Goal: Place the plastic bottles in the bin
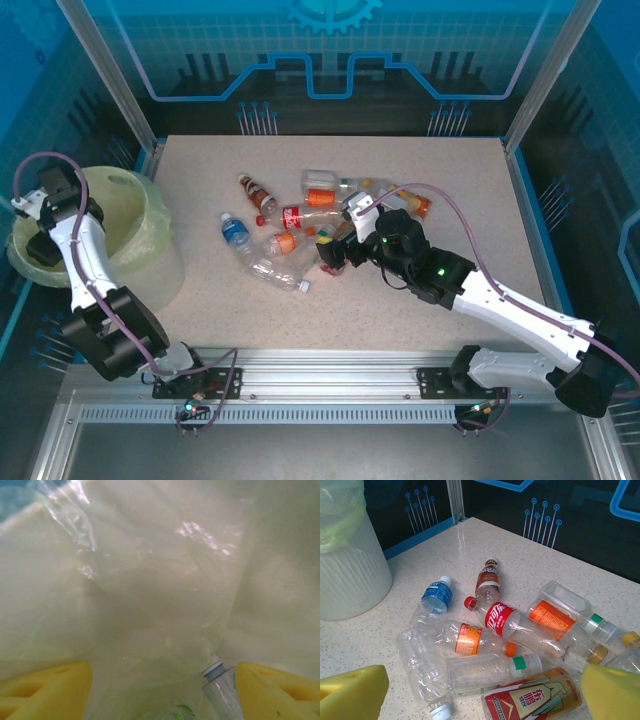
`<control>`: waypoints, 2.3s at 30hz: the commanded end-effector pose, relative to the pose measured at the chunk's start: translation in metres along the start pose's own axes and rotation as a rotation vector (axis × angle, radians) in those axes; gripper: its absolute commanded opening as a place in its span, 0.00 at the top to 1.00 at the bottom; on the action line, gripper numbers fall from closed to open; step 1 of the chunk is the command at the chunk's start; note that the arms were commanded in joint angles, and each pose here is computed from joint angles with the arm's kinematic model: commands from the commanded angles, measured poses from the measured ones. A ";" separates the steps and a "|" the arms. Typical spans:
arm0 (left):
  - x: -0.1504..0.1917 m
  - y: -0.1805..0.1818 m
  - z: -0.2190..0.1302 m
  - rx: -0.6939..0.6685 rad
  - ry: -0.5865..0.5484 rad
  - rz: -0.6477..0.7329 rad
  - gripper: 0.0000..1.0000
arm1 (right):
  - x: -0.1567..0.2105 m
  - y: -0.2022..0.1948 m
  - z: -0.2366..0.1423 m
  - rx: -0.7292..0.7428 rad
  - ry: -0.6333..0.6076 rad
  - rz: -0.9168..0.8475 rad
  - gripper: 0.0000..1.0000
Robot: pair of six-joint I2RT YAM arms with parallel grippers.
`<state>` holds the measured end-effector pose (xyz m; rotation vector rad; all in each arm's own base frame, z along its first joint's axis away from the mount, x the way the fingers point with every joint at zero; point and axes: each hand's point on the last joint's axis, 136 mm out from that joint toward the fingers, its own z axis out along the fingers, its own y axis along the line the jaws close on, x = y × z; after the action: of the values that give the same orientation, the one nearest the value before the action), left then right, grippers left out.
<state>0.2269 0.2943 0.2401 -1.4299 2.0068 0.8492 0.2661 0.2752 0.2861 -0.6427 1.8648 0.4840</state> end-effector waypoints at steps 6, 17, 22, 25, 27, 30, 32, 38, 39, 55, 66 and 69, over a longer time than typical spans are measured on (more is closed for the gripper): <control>-0.017 -0.022 -0.044 0.162 -0.031 -0.049 0.14 | 0.018 -0.035 0.005 0.162 0.050 0.121 0.00; -0.020 -0.030 -0.074 0.280 -0.061 -0.063 0.02 | 0.081 -0.089 0.007 0.425 0.140 0.502 0.00; -0.018 -0.046 -0.099 0.370 -0.110 -0.037 0.01 | 0.104 -0.090 0.013 0.470 0.192 0.625 0.00; -0.019 -0.052 -0.119 0.449 -0.155 -0.052 0.01 | 0.115 -0.085 0.022 0.464 0.219 0.701 0.00; -0.018 -0.057 -0.135 0.526 -0.185 -0.072 0.01 | 0.120 -0.079 0.030 0.444 0.238 0.738 0.00; -0.018 -0.072 -0.162 0.692 -0.194 -0.132 0.01 | 0.131 -0.074 0.041 0.441 0.266 0.767 0.00; -0.014 -0.086 -0.179 0.803 -0.164 -0.145 0.01 | 0.139 -0.070 0.048 0.447 0.280 0.782 0.00; 0.013 -0.134 -0.234 1.078 -0.093 -0.007 0.01 | 0.147 -0.057 0.070 0.479 0.281 0.792 0.00; 0.018 -0.140 -0.244 1.115 -0.086 0.025 0.01 | 0.149 -0.055 0.074 0.484 0.289 0.785 0.00; 0.141 -0.206 -0.393 1.638 0.041 0.368 0.01 | 0.184 -0.040 0.115 0.522 0.455 0.673 0.00; 0.186 -0.228 -0.366 1.580 0.159 0.434 0.01 | 0.211 -0.054 0.097 0.615 0.522 0.604 0.00; 0.187 -0.228 -0.365 1.578 0.160 0.436 0.01 | 0.205 -0.050 0.098 0.568 0.522 0.564 0.02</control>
<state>0.3674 -0.1434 0.2966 -0.1440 2.1317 -0.6918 0.3154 0.2603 0.0582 0.2511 2.5288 0.1762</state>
